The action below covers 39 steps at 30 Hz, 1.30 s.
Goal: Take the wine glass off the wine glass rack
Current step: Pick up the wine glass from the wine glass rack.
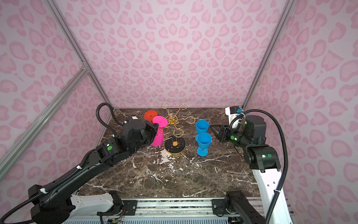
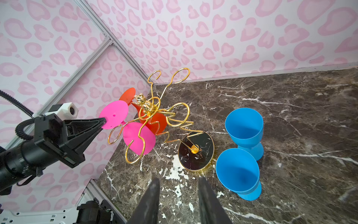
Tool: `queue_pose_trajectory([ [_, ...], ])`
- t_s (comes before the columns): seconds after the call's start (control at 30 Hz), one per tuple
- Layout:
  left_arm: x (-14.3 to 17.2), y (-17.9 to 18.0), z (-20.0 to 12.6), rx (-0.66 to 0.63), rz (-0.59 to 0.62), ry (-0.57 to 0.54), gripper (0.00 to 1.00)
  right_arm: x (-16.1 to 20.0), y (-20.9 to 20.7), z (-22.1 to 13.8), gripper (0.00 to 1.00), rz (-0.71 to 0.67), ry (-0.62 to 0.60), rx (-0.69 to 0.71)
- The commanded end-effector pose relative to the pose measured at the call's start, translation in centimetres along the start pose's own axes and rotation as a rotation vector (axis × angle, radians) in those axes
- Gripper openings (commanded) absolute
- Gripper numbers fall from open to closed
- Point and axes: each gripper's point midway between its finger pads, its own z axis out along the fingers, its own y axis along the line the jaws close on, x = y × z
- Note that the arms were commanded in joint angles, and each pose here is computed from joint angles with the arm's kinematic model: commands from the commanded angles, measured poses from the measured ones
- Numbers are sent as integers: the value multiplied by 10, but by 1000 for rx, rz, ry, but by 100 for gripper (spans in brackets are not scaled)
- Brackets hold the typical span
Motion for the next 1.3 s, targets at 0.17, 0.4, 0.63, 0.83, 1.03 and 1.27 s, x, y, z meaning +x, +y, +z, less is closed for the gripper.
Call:
queue_pose_trajectory([
  [0.17, -3, 1, -1, -33, 18, -15, 3, 2, 4, 1, 35, -13, 4, -29],
  [0.4, -13, 11, -12, -42, 35, -42, 4, 5, -1, 4, 35, 0, 9, -23],
  [0.63, -20, 21, -24, -36, 36, -58, 4, 1, -3, 4, 35, 5, 4, -11],
  [0.83, -24, 27, -34, -18, 37, -57, 3, -1, -4, 4, 35, 13, 4, 2],
  [1.03, -32, 23, -50, 24, 90, -61, 3, -9, -1, 1, 34, 25, -12, 5],
  [1.27, -46, 17, -71, 86, 192, -94, 4, -22, 9, -3, 33, 56, -32, -21],
])
